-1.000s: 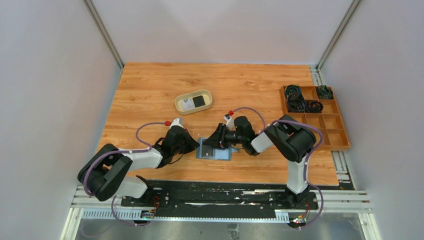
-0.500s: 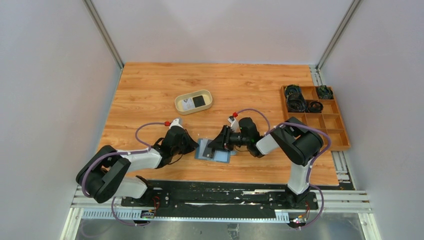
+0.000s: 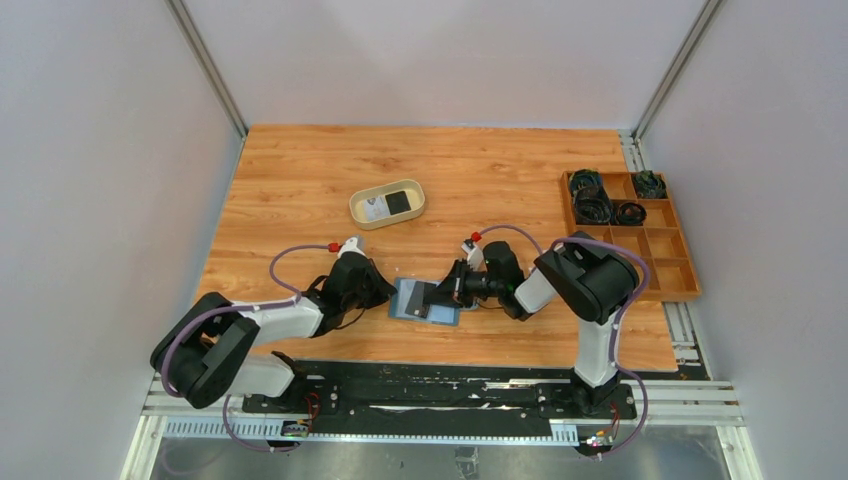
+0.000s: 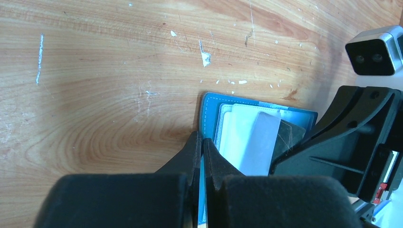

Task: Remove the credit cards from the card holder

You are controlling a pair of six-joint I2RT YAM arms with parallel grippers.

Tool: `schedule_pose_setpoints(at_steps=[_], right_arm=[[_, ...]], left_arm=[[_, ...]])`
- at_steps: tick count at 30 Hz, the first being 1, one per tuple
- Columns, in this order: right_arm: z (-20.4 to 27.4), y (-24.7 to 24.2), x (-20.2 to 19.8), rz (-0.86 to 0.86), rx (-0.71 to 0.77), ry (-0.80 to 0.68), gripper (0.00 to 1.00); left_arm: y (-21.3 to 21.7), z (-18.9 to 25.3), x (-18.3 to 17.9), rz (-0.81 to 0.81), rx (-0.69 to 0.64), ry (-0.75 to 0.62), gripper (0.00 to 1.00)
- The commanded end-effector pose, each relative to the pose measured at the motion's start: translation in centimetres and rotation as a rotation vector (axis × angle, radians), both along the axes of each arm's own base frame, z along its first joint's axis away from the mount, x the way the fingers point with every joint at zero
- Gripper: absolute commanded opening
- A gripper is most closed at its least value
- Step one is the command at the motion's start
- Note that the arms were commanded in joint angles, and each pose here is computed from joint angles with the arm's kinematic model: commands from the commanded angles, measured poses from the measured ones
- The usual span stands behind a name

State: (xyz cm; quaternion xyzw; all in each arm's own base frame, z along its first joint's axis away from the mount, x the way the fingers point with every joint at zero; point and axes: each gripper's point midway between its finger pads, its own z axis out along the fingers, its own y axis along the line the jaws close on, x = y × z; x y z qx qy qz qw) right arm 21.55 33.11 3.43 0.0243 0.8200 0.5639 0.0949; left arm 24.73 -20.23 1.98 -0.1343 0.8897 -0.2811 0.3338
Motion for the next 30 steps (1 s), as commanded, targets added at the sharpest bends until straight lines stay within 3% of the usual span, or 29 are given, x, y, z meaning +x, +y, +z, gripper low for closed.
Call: schedule_pose_setpoints(at_steps=[1, 11, 17, 23, 30], right_arm=[[-1.5, -1.1, -0.4, -0.007, -0.015, 0.018, 0.00], [-1.6, -5.5, -0.2, -0.029, -0.043, 0.042, 0.00], [1.4, -6.1, 1.8, 0.048, -0.135, -0.070, 0.00], [9.3, -4.3, 8.4, 0.157, -0.237, -0.305, 0.00], [12.4, -0.6, 16.1, 0.261, -0.273, -0.311, 0.00]], left_arm=[[1.4, -1.4, -0.8, 0.009, 0.084, 0.035, 0.00], [2.3, -0.7, -0.4, 0.037, 0.099, 0.017, 0.00], [3.9, -0.2, -0.3, 0.078, 0.125, 0.014, 0.00], [5.7, -0.1, -0.1, 0.108, 0.124, 0.021, 0.00], [7.5, 0.7, 0.3, 0.144, 0.104, 0.007, 0.00]])
